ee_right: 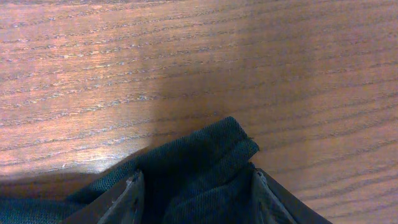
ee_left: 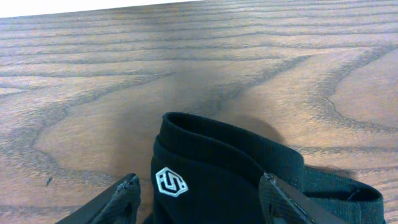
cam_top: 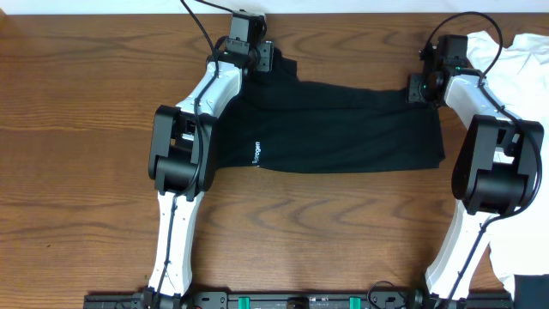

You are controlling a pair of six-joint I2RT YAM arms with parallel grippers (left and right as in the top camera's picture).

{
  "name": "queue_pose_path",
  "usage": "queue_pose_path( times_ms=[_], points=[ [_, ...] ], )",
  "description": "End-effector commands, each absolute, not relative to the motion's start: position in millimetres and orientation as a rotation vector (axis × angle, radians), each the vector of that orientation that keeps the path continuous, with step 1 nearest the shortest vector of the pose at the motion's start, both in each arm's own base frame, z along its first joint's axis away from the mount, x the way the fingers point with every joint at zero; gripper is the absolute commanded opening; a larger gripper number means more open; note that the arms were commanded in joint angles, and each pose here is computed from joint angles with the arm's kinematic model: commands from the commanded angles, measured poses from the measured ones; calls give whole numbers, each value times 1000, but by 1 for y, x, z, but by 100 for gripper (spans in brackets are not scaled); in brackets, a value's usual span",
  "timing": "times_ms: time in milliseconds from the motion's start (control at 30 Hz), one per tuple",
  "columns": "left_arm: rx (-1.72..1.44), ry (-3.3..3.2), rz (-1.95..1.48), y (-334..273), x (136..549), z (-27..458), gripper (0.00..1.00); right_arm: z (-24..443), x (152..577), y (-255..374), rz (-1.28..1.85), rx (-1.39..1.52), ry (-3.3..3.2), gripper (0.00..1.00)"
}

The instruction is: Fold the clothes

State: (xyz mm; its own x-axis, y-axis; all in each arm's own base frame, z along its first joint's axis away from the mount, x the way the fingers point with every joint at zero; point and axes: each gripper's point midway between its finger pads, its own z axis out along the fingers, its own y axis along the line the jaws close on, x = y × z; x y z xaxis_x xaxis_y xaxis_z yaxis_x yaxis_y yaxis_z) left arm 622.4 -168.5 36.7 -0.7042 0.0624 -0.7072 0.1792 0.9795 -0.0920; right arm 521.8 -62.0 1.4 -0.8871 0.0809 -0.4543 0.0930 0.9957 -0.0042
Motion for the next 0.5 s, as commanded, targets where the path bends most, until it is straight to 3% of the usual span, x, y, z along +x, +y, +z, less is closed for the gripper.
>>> queue_pose_path(
  times_ms=[0, 467],
  points=[
    [148, 2357, -212, -167, 621, 35, 63, -28, 509, -63, -40, 114, 2744, 52],
    [143, 2416, -177, -162, 616, -3, 63, -28, 510, -64, -40, 114, 2737, 50]
  ],
)
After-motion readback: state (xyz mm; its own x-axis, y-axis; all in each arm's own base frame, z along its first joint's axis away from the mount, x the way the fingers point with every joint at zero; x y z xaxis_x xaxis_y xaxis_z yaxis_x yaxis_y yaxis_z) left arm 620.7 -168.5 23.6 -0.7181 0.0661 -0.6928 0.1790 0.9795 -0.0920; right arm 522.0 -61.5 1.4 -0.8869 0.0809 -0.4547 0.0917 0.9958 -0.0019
